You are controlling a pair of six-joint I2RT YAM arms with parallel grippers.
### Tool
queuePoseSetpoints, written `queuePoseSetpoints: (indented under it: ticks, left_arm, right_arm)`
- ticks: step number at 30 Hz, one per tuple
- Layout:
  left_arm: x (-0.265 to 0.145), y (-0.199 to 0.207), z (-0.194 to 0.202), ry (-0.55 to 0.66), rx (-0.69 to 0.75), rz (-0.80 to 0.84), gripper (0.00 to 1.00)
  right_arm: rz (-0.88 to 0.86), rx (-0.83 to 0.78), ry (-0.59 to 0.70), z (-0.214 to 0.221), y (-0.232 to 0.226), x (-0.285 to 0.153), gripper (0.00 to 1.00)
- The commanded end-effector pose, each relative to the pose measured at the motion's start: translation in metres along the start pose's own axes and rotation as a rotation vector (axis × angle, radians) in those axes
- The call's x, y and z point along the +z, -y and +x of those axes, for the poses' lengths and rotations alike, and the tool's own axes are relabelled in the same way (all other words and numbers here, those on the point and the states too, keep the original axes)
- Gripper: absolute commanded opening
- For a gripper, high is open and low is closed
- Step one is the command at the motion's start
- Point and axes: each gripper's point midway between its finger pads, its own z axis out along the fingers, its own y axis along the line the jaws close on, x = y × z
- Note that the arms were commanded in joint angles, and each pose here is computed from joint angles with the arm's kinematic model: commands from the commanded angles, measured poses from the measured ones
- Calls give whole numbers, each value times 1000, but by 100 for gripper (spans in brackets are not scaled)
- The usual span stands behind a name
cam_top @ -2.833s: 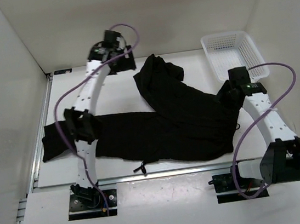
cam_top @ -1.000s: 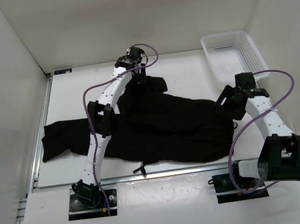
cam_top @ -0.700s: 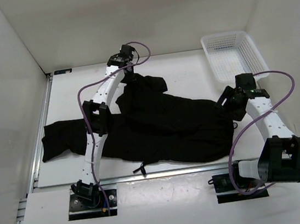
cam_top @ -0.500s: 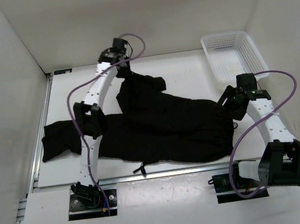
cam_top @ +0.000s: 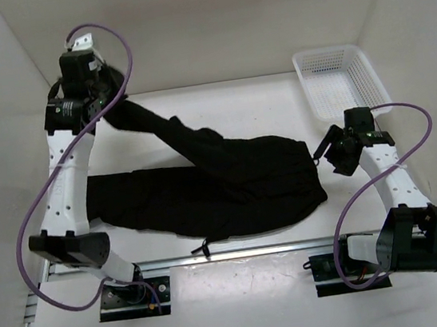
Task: Fold and stack the trousers
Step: Flatten the trousers out
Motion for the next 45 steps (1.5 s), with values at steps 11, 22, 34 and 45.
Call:
queuePoseSetpoints:
  ticks: [11, 22, 34, 45]
  left_arm:
    - [54, -108, 135, -364, -186, -306, 79]
    - [92, -156, 182, -511, -343, -434, 85]
    - [122, -175, 196, -573, -381, -438, 87]
    - [123, -188, 207, -600, -372, -464, 82]
  right_arm:
    - [-82, -68, 15, -14, -23, 1, 54]
    - [-99, -148, -80, -21, -108, 55, 65]
    - [153, 101, -84, -51, -115, 139, 69]
    - [269, 164, -50, -40, -84, 152, 11]
